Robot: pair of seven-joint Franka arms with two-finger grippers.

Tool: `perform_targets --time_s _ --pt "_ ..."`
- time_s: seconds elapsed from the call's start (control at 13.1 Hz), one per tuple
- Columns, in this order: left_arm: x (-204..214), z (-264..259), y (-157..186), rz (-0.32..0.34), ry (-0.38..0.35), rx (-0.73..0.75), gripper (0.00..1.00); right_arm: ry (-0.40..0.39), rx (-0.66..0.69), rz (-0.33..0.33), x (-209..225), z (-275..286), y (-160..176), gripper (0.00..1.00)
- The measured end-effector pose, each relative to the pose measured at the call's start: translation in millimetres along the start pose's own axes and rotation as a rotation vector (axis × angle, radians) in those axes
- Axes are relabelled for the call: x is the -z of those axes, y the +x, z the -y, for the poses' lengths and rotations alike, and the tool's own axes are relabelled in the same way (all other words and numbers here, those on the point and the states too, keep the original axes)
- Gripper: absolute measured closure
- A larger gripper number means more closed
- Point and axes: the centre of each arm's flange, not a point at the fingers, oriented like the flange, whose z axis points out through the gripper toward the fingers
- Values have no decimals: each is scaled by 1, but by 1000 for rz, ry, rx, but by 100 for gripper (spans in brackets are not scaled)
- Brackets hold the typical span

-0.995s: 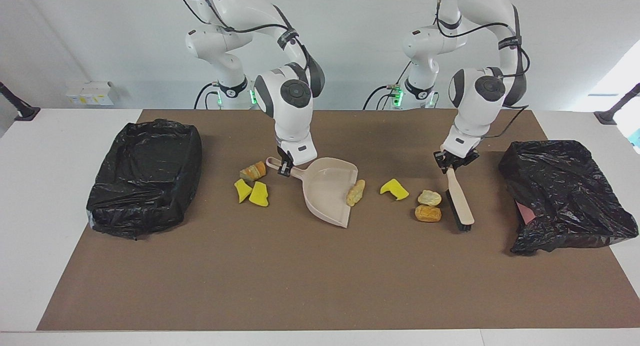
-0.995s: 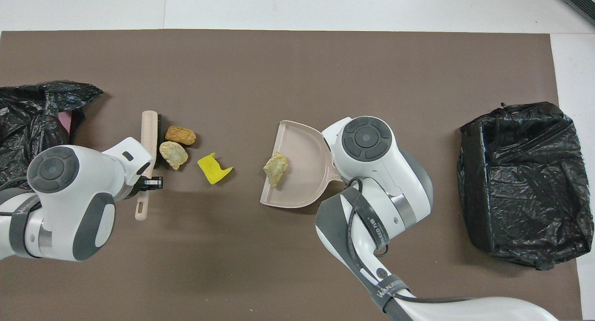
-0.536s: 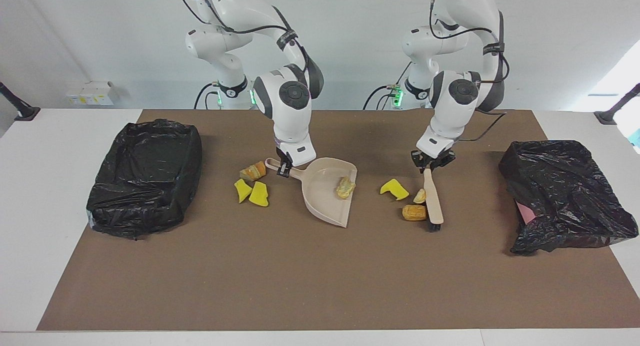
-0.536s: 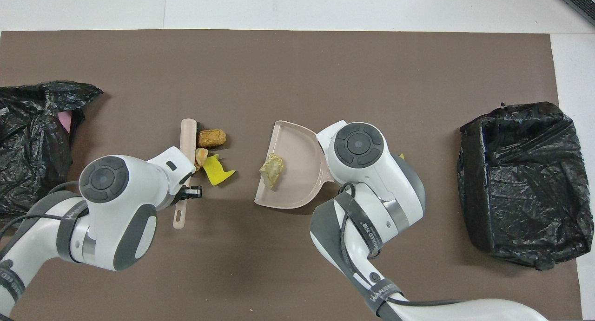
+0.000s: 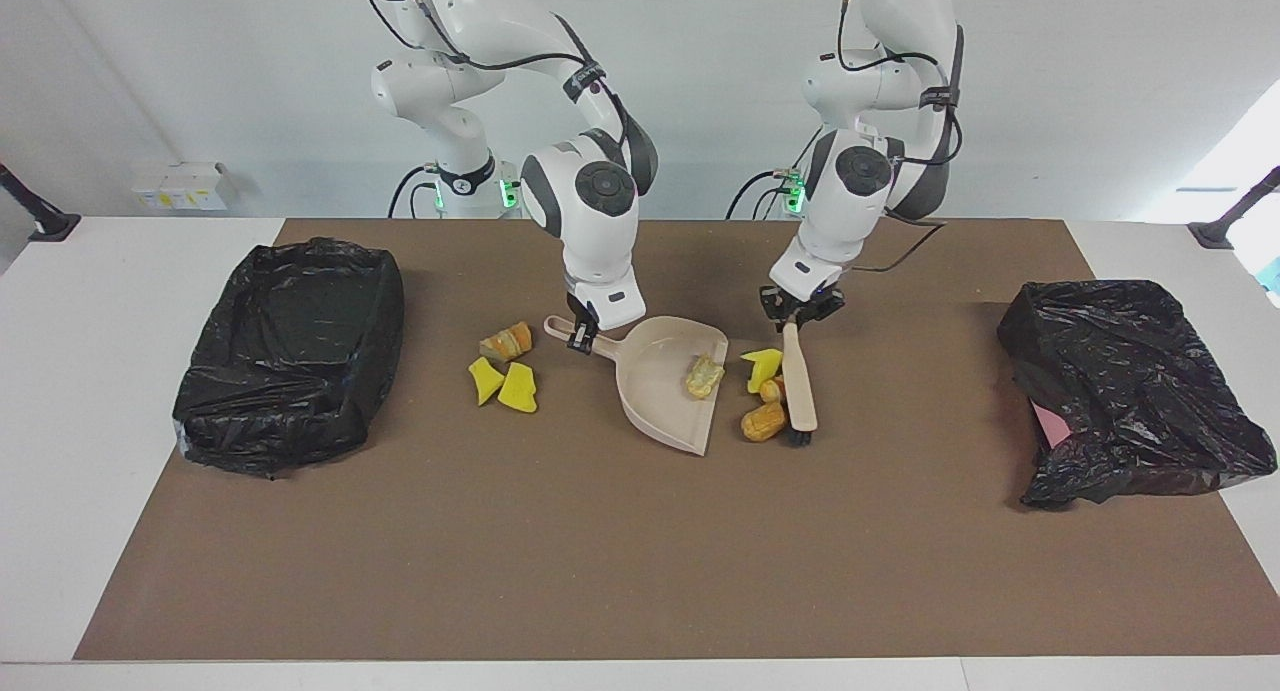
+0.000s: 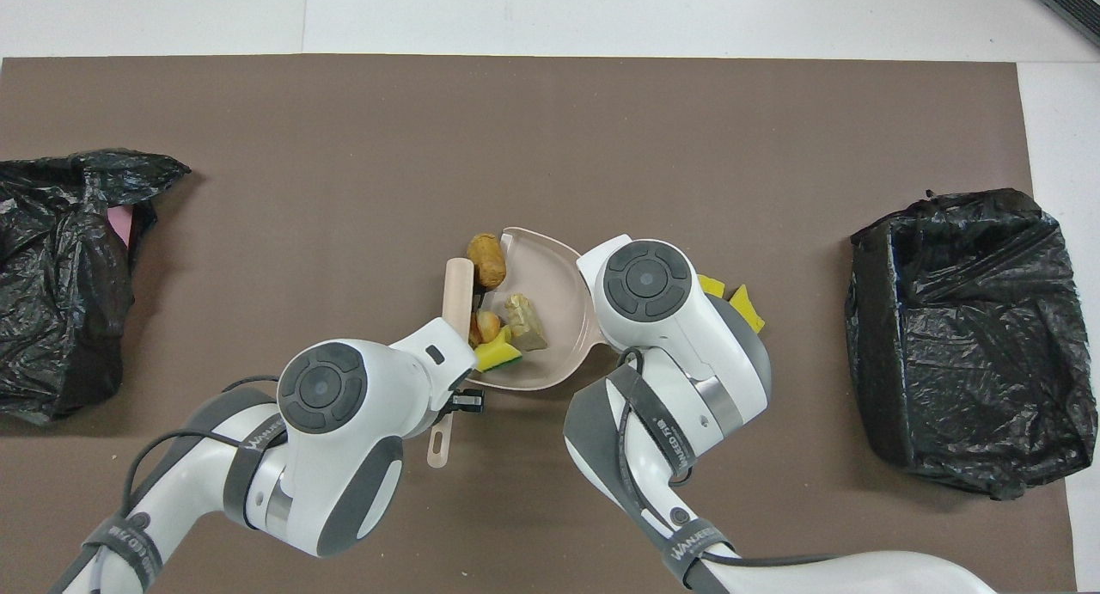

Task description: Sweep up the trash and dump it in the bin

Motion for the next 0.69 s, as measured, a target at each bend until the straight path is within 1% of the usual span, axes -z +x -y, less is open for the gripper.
perform_targets --time_s 0.23,0.38,0.54,0.69 --pt "5 -38 -13 -5 -28 -55 74 0 0 0 0 0 0 67" --pt "15 -50 -11 -21 -44 -69 74 1 0 1 0 0 0 67" --pt "23 -48 -6 -23 -48 -61 74 1 0 1 0 0 0 67" --pt "33 -34 1 -9 -39 -31 74 1 0 1 0 0 0 67"
